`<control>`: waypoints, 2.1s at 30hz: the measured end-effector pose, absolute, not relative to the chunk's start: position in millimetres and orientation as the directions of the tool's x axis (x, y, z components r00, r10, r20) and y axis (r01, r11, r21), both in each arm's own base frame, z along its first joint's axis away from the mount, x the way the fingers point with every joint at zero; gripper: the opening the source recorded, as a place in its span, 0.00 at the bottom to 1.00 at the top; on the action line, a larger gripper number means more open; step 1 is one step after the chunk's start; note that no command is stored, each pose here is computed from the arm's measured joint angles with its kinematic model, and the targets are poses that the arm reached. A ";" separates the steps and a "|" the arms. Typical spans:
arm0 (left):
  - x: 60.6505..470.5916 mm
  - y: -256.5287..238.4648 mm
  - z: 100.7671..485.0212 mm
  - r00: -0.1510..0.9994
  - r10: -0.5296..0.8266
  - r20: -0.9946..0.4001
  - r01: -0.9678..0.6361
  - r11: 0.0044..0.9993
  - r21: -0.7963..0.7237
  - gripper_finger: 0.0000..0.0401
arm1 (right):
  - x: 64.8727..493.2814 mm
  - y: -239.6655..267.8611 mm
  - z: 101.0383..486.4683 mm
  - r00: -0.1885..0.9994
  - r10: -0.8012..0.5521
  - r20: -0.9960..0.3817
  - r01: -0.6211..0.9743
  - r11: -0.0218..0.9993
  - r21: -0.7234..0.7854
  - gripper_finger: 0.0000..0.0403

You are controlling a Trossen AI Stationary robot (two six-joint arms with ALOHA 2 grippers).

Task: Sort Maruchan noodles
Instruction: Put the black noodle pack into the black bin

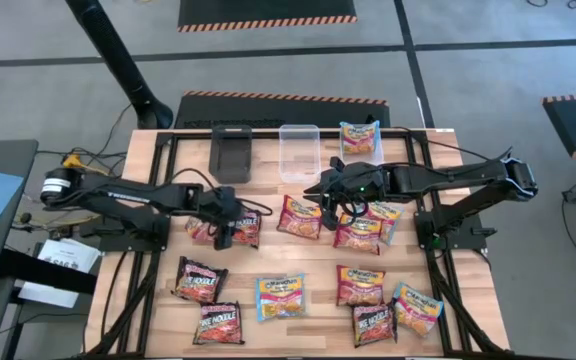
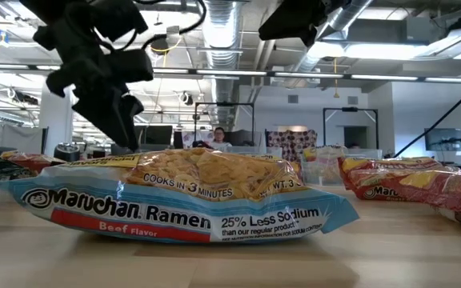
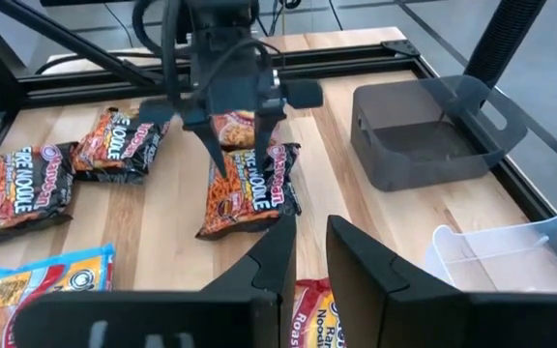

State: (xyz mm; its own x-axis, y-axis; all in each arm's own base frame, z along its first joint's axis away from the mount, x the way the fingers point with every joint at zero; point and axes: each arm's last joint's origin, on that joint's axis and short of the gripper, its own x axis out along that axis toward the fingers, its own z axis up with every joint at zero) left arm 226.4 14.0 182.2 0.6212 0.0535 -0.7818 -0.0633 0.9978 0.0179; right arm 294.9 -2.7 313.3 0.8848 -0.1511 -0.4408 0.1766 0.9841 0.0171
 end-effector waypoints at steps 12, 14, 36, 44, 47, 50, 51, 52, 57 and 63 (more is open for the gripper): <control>237.3 16.1 156.4 0.527 0.099 -0.844 -0.083 0.994 0.065 0.43 | 294.9 -2.7 313.3 0.885 -0.151 -0.441 0.177 0.984 0.017 0.22; 238.7 16.4 151.9 0.509 0.104 -0.854 -0.085 0.994 0.070 0.43 | 294.9 -2.7 313.3 0.885 -0.151 -0.441 0.177 0.984 0.017 0.22; 244.4 14.2 143.3 0.512 0.071 -0.856 -0.062 0.997 0.046 0.01 | 295.1 -2.7 313.4 0.886 -0.151 -0.439 0.177 0.984 0.017 0.22; 242.7 12.4 151.9 0.561 0.032 -0.827 -0.034 0.999 0.016 0.00 | 295.2 -2.7 313.3 0.885 -0.151 -0.440 0.177 0.984 0.017 0.22; 239.4 10.8 161.8 0.598 0.015 -0.801 -0.026 1.000 0.000 0.00 | 295.1 -2.7 313.2 0.885 -0.151 -0.441 0.177 0.984 0.017 0.22; 235.6 8.9 172.6 0.634 0.015 -0.773 -0.022 1.000 0.001 0.00 | 295.0 -2.8 313.2 0.885 -0.151 -0.441 0.177 0.984 0.017 0.22; 234.4 8.4 176.6 0.649 0.021 -0.761 -0.024 1.000 0.008 0.00 | 295.1 -2.8 313.2 0.885 -0.151 -0.441 0.177 0.984 0.017 0.22; 233.4 7.8 180.6 0.664 0.027 -0.747 -0.025 1.000 0.014 0.00 | 295.1 -2.8 313.2 0.885 -0.151 -0.441 0.177 0.984 0.017 0.22; 229.5 5.4 193.9 0.713 0.048 -0.700 -0.030 0.999 0.038 0.00 | 295.1 -2.8 313.2 0.885 -0.151 -0.441 0.177 0.984 0.017 0.22; 225.5 5.4 204.2 0.746 0.083 -0.661 -0.042 0.996 0.078 0.00 | 295.1 -2.8 313.2 0.885 -0.151 -0.441 0.177 0.984 0.017 0.22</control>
